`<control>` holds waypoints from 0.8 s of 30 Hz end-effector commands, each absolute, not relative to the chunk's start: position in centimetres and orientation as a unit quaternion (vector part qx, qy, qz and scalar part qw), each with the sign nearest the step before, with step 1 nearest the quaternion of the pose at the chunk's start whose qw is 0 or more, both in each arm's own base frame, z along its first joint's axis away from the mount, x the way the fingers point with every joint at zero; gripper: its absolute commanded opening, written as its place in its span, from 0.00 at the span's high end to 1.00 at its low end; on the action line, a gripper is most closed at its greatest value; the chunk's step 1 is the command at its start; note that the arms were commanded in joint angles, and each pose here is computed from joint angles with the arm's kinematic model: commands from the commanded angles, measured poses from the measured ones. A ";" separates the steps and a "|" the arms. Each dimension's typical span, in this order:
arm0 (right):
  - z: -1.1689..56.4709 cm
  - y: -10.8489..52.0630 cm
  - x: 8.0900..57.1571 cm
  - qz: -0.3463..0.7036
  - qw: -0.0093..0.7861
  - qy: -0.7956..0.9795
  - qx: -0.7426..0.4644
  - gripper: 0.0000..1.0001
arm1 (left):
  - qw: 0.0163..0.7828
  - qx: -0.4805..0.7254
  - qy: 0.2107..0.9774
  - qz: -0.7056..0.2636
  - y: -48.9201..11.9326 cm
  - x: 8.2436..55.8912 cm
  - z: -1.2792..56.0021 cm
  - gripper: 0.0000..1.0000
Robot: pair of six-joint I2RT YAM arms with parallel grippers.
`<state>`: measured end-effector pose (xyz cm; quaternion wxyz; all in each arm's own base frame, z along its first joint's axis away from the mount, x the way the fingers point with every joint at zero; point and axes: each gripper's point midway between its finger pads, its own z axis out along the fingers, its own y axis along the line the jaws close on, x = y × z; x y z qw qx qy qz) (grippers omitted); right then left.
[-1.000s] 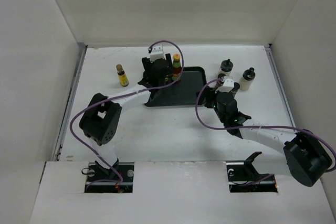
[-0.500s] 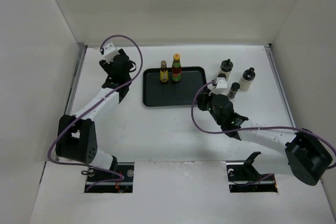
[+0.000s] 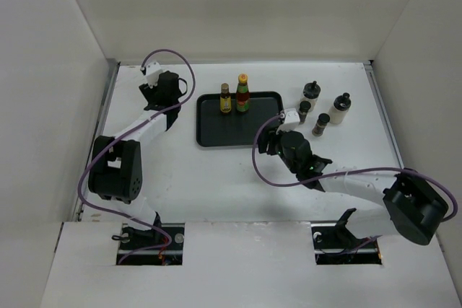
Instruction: Organize the condiment bottles
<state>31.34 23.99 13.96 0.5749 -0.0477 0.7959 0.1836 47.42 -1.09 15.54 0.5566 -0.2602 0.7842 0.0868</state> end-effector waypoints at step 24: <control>17.5 24.9 32.0 0.210 0.608 0.764 -0.042 0.31 | 0.650 -0.260 0.715 0.004 -4.3 46.8 27.1 0.78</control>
